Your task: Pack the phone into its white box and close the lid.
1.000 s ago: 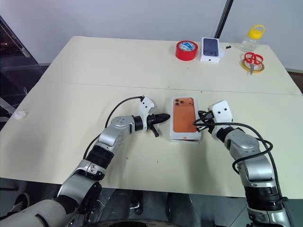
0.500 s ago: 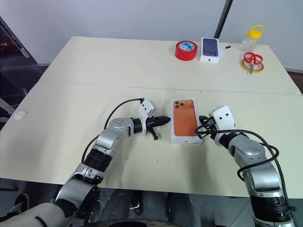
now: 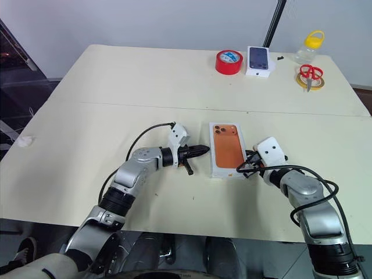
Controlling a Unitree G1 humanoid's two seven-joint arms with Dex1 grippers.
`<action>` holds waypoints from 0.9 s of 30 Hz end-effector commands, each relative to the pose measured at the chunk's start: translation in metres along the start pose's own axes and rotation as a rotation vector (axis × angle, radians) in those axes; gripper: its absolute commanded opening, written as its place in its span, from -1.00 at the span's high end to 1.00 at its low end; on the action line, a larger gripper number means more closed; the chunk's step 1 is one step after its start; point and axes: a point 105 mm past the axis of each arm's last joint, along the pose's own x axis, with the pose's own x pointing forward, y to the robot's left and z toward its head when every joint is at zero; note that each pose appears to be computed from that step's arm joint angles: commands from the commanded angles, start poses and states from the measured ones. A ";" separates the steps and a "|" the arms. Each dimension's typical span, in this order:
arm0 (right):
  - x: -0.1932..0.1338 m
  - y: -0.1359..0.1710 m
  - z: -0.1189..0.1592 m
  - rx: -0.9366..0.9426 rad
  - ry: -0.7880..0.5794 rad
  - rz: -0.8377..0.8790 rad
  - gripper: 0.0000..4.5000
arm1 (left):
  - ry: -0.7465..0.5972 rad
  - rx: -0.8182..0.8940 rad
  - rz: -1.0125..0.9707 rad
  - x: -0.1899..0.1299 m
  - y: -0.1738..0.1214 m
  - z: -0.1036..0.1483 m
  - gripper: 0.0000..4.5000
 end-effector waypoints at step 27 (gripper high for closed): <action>-0.024 0.061 0.009 -0.110 -0.015 0.414 0.98 | 0.106 0.066 -0.097 0.050 -0.005 -0.007 1.00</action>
